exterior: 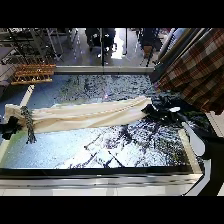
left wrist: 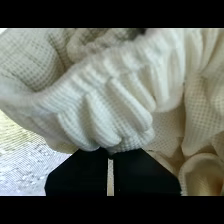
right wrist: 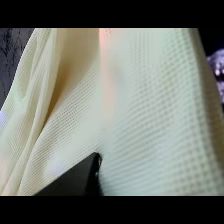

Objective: Fold the clothes and pants, and hang the long-sleeved shirts on hangers.

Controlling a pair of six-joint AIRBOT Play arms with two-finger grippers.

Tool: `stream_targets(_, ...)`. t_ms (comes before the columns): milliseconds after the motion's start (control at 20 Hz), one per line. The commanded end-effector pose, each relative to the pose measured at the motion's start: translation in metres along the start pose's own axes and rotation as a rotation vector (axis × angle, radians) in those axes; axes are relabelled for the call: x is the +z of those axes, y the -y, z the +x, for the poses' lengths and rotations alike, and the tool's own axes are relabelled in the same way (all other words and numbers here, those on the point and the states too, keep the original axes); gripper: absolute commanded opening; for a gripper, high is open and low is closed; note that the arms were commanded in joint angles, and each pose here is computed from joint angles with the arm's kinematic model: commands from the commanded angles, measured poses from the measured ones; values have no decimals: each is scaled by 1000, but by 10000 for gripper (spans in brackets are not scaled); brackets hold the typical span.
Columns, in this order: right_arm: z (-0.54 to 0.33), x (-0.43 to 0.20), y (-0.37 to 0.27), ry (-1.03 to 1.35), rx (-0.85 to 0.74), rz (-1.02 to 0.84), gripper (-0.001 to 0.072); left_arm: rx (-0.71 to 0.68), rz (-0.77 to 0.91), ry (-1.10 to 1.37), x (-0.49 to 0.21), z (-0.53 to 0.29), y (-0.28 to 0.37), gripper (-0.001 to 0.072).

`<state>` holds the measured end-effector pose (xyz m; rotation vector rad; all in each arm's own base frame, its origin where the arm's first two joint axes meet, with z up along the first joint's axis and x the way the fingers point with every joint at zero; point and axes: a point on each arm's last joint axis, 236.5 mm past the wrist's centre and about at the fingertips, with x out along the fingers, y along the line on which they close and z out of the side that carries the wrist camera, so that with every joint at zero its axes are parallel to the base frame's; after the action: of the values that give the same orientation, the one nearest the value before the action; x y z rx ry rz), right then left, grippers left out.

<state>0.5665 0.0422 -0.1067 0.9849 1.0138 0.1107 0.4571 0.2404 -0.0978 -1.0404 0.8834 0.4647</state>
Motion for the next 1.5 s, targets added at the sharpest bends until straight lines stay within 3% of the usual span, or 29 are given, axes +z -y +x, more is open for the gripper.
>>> stream_targets(0, 15, 18, -18, 21, 33, 2, 90, -3, -36, 13, 3, 0, 1, 21)
stream_targets(50, 11, 21, -22, 23, 32, -21, 30, -22, -34, -10, -2, 0, 6, 21)
stream_targets(350, -87, 60, -105, 95, -3, -396, 29, -432, -20, -67, 19, -66, 117, 19)
stream_targets(450, -129, 74, -137, 161, -14, -505, 29, -505, 53, -90, 22, -94, 144, 19)
stream_targets(550, -146, 71, -132, 144, -92, -575, 29, -445, 78, -136, 13, -93, 130, 19)
stream_targets(800, -141, -10, -35, -275, -317, -553, 29, -53, 225, -453, -56, -61, 23, 18)
stream_targets(1000, -166, -75, 47, -597, -521, -482, 29, 243, 336, -537, -60, -72, -53, 18)
stream_targets(1250, -198, -154, 89, -873, -559, -402, 32, 446, 390, -610, -54, -104, -112, 18)
stream_targets(1300, -204, -168, 93, -897, -560, -386, 91, 451, 382, -614, -53, -106, -116, 19)
stream_targets(1400, -219, -196, 101, -935, -562, -366, 396, 452, 374, -616, -53, -108, -118, 21)
stream_targets(1450, -223, -204, 104, -935, -557, -383, 464, 450, 372, -619, -54, -108, -118, 47)
